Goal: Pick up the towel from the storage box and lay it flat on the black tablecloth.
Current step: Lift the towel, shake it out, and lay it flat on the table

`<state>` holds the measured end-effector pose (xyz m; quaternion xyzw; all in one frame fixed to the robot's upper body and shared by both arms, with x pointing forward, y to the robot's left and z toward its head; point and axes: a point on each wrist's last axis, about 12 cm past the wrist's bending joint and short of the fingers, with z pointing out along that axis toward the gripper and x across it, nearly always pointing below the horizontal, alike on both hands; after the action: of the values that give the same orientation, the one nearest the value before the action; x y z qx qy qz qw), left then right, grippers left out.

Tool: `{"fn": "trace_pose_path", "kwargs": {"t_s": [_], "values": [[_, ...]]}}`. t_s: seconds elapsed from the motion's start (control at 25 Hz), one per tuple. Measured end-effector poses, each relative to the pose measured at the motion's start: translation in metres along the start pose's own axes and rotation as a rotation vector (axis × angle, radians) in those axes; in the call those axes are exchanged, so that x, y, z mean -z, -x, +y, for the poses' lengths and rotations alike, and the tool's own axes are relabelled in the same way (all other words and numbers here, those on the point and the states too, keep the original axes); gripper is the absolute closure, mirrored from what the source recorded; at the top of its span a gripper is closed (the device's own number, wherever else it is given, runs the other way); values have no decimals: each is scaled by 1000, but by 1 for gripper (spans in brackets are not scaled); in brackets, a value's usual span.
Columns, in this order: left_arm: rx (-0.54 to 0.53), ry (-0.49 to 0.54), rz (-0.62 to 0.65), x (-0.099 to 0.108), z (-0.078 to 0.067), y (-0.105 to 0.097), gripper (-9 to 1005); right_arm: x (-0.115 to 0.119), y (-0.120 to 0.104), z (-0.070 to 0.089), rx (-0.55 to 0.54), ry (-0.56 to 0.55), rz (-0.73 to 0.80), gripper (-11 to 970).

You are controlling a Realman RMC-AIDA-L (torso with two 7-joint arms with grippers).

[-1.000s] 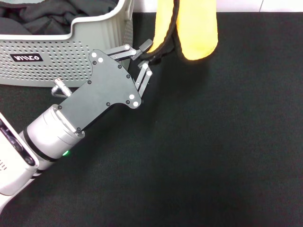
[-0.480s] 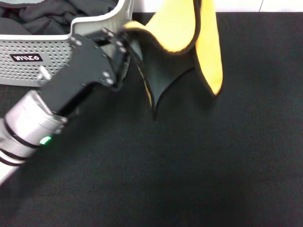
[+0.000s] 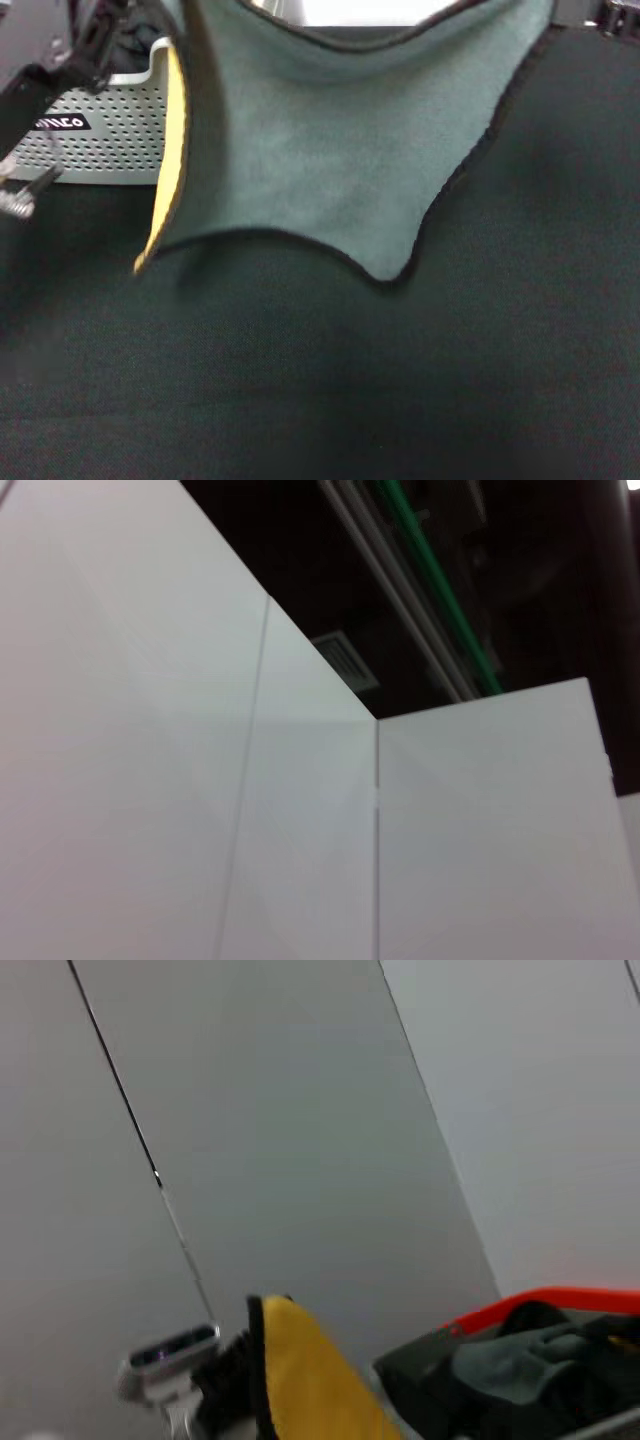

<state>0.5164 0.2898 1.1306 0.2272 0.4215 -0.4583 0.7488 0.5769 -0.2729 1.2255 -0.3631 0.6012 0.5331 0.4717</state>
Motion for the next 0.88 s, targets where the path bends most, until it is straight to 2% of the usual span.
{"fn": "trace_pose_path", "kwargs": {"t_s": [0.24, 0.36, 0.44, 0.56, 0.76, 0.88], "values": [[17, -71, 56, -24, 8, -5, 968, 12, 0, 1, 68, -27, 35, 927], [25, -96, 80, -24, 7, -7, 968, 17, -5, 7, 74, -13, 42, 926], [30, -128, 97, -19, 3, -5, 967, 25, -9, 16, 66, -11, 38, 926], [46, -180, 118, -3, -6, 1, 967, 33, -17, 47, 71, 27, 26, 926], [92, -226, 93, 35, -30, 17, 967, 41, -20, 101, 96, 104, -31, 926], [112, -214, 121, 53, -44, 17, 967, 46, -27, 116, 87, 70, -36, 926]]}}
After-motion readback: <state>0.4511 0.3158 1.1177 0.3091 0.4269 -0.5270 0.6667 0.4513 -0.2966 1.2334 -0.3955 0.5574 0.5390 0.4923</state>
